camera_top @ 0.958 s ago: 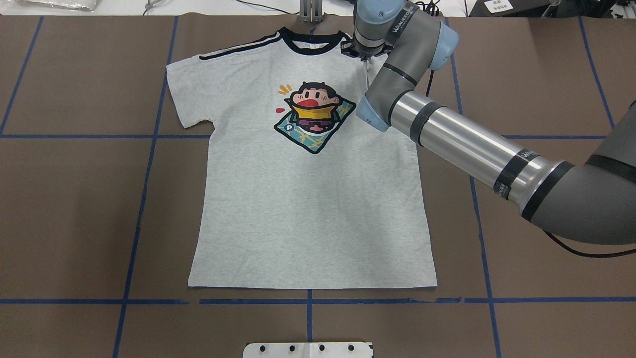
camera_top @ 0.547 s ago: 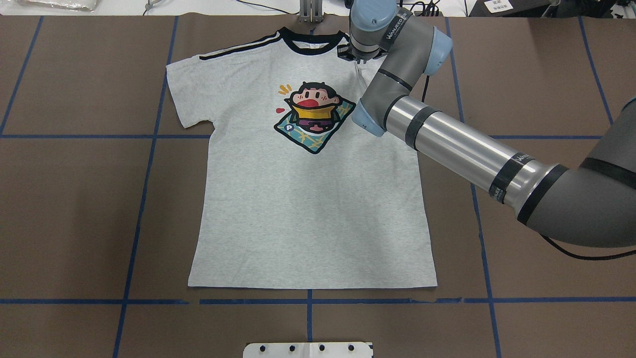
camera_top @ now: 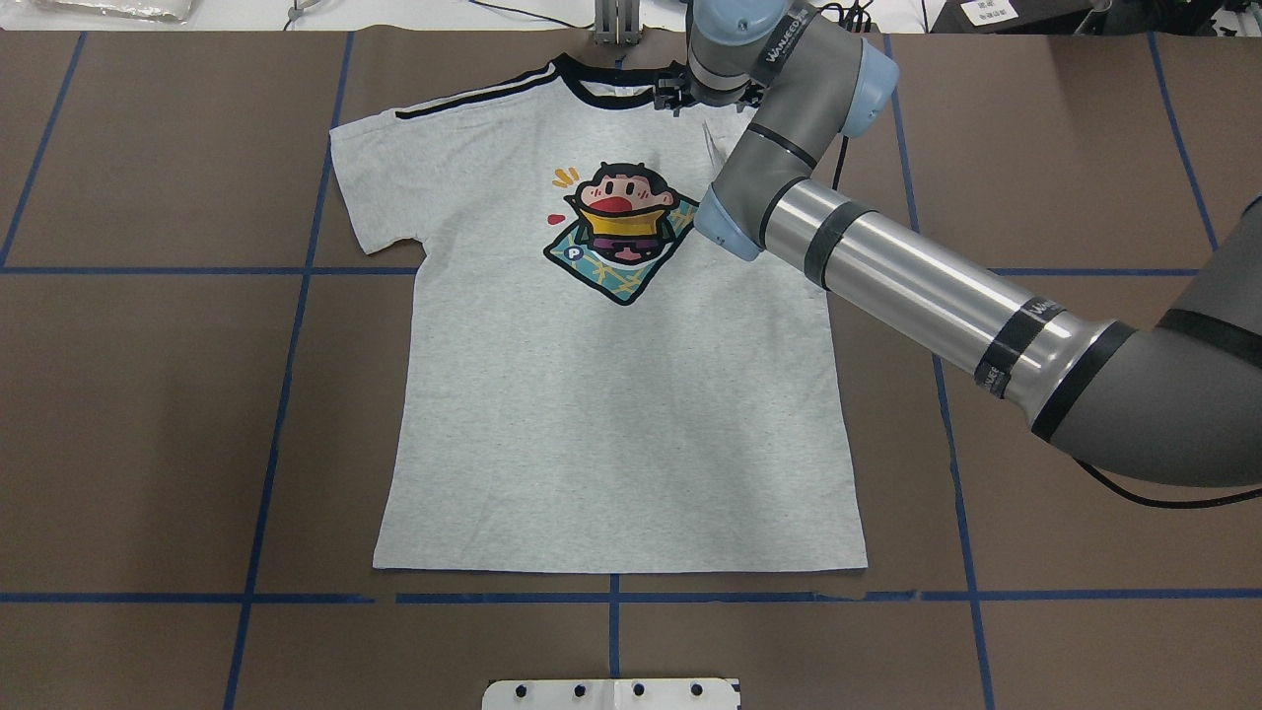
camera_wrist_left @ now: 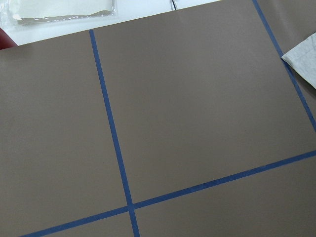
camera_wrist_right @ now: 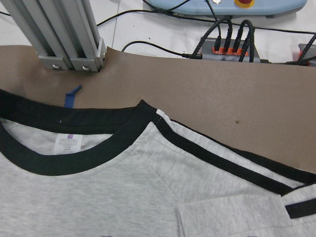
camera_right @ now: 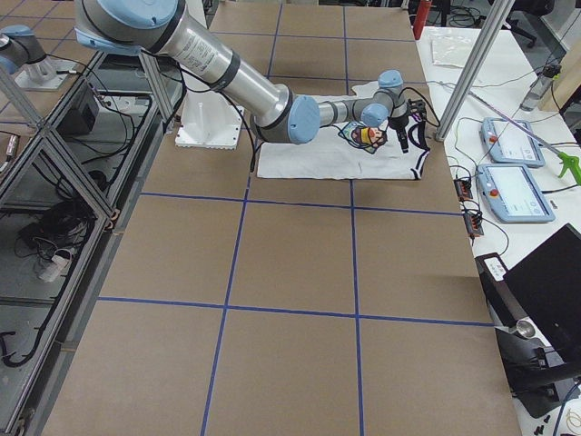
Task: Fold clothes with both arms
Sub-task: 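Fold the sleeve nearest the right gripper inward toward the collar, then raise the right gripper off the shirt while the left arm moves in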
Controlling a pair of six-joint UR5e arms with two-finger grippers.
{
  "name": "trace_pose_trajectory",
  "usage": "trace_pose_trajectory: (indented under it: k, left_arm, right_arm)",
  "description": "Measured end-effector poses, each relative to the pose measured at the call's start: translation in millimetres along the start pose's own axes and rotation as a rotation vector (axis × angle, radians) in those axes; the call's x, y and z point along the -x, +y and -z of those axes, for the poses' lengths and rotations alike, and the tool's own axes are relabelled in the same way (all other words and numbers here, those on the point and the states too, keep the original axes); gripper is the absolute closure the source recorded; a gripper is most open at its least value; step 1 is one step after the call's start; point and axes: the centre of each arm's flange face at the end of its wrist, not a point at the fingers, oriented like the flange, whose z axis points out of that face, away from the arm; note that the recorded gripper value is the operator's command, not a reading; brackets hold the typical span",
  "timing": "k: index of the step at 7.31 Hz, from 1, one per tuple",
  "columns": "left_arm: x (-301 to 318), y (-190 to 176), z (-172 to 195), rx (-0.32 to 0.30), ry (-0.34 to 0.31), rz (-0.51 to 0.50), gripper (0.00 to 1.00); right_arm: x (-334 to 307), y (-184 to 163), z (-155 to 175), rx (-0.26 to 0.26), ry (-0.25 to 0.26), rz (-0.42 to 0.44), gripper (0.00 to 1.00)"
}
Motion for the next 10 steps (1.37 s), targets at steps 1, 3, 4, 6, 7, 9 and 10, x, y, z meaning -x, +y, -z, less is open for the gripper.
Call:
trace_pose_trajectory:
  k: [1, 3, 4, 6, 7, 9, 10]
  left_arm:
    - [-17.9, -13.4, -2.0, -0.007, 0.010, 0.046, 0.00]
    - [-80.7, -35.0, -35.8, 0.033, 0.053, 0.088, 0.00]
    - [-113.6, -43.0, -50.0, 0.043, 0.074, 0.112, 0.00]
    - [-181.9, -55.1, -85.6, 0.049, 0.093, 0.174, 0.00]
    - [-214.5, -63.2, -108.9, 0.036, 0.090, 0.215, 0.00]
    - [-242.7, -85.7, -162.8, -0.017, 0.100, 0.289, 0.00]
    - [-240.3, -102.1, -198.2, -0.060, 0.090, 0.301, 0.00]
  right_arm:
    - [1.0, -5.1, 24.3, 0.041, -0.005, -0.004, 0.00]
    - [-19.0, 5.5, 66.1, 0.147, 0.006, -0.034, 0.00]
    - [-40.8, 15.1, 82.1, 0.200, -0.005, -0.058, 0.00]
    - [-86.3, 43.4, 106.0, 0.251, -0.034, -0.078, 0.00]
    - [-105.3, 57.3, 116.1, 0.260, -0.039, -0.075, 0.00]
    - [-125.5, 66.2, 140.8, 0.293, -0.043, -0.084, 0.00]
    - [-132.3, 63.4, 155.2, 0.312, -0.066, -0.101, 0.00]
